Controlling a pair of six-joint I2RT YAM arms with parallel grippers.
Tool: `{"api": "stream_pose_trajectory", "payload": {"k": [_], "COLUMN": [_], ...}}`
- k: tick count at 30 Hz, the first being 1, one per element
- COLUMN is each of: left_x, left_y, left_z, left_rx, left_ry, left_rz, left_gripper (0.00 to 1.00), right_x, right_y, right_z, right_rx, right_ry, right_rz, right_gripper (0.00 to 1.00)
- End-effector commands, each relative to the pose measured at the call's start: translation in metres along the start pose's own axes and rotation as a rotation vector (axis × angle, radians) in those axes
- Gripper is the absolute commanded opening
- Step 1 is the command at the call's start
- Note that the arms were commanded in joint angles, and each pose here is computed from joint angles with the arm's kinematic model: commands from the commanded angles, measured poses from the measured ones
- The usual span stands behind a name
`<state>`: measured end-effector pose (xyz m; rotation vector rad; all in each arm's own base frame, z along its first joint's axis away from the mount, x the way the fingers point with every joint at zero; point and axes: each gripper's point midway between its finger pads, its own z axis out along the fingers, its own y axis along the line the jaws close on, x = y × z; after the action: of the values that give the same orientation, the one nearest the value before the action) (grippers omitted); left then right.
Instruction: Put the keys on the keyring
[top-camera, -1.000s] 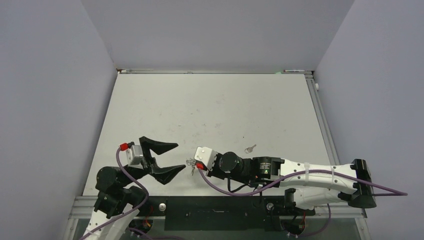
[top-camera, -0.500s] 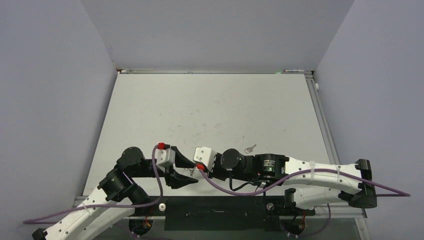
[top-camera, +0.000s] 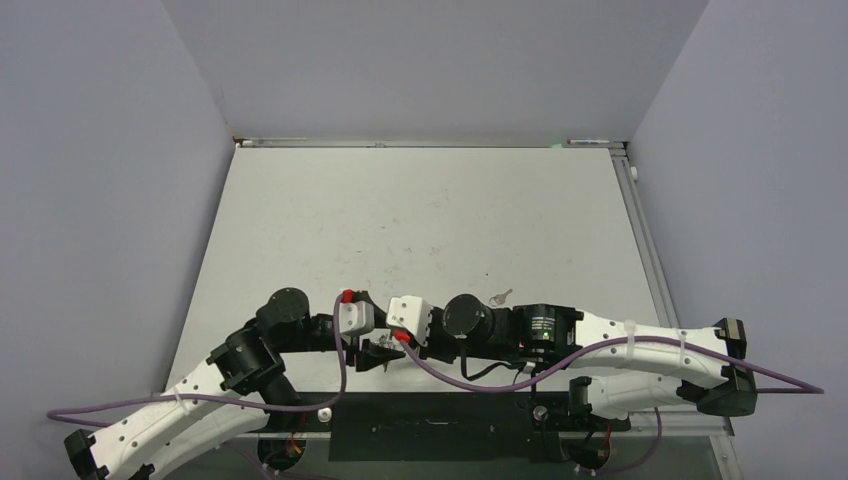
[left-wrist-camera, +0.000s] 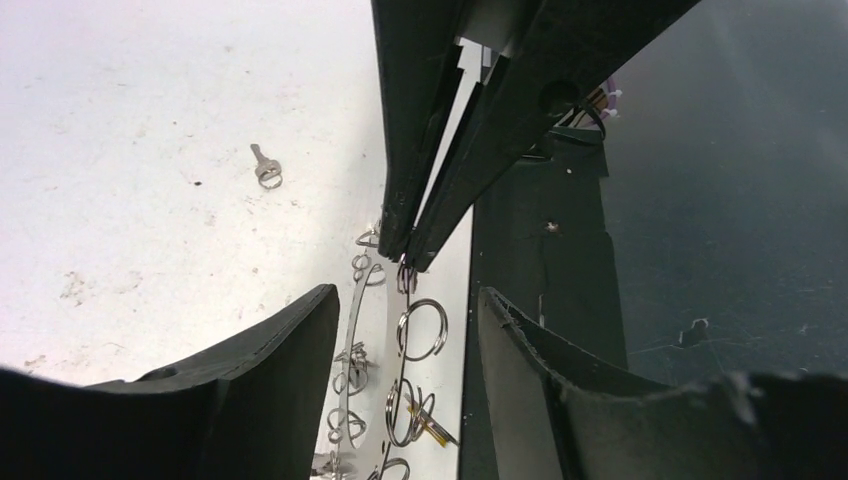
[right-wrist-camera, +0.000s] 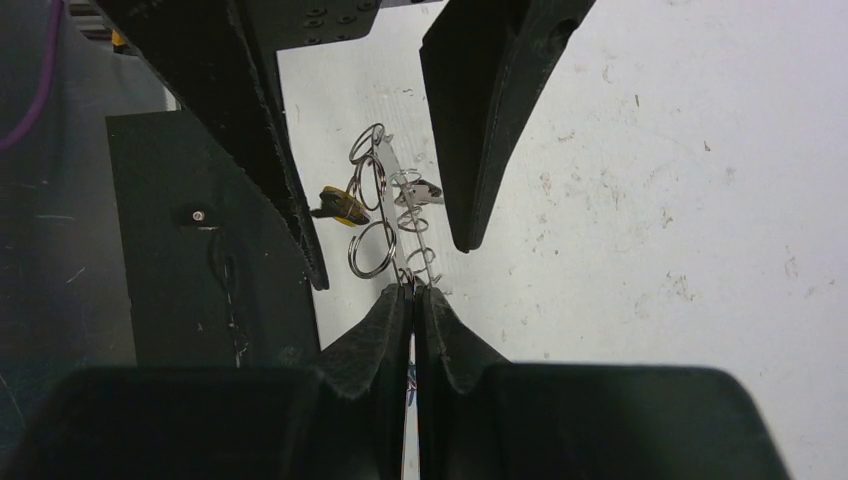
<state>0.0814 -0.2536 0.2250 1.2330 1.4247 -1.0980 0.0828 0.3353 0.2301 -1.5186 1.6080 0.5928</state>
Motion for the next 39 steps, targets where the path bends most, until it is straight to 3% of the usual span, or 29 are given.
{"api": "stream_pose_trajectory", "payload": {"k": [1, 5, 17, 25, 28, 36, 37, 39], "left_x": [-0.021, -0.019, -0.018, -0.010, -0.009, -0.014, -0.016, -0.019], "left_y": [0.009, 0.006, 0.000, 0.000, 0.001, 0.001, 0.001, 0.002], "left_z": [-0.001, 0.002, 0.007, 0.010, 0.011, 0.007, 0.006, 0.004], "left_rx": [-0.049, -0.026, 0.013, 0.017, 0.017, -0.002, -0.004, -0.013], "left_ry": [-0.039, -0.044, -0.053, -0.027, -0.022, -0.064, -0.072, -0.087], "left_rz": [0.068, 0.059, 0.046, 0.039, 0.045, 0.092, 0.098, 0.110], "left_gripper": [0.51, 0.48, 0.23, 0.22, 0.00, 0.00, 0.00, 0.00], "right_x": [-0.043, -0.047, -0.051, -0.055, -0.056, -0.062, -0.064, -0.067], "right_y": [-0.003, -0.001, 0.005, 0.006, 0.007, 0.005, 0.004, 0.001], "right_z": [-0.012, -0.013, -0.010, -0.012, -0.012, -0.020, -0.022, -0.026], "right_rx": [0.003, -0.016, -0.045, -0.055, -0.060, -0.058, -0.052, -0.039], "right_ry": [-0.123, -0.130, -0.132, -0.141, -0.144, -0.172, -0.181, -0.195], "right_rz": [-0.006, -0.011, -0.022, -0.030, -0.032, -0.037, -0.036, -0.032], "right_gripper": [0.05, 0.05, 0.05, 0.05, 0.05, 0.05, 0.08, 0.28]}}
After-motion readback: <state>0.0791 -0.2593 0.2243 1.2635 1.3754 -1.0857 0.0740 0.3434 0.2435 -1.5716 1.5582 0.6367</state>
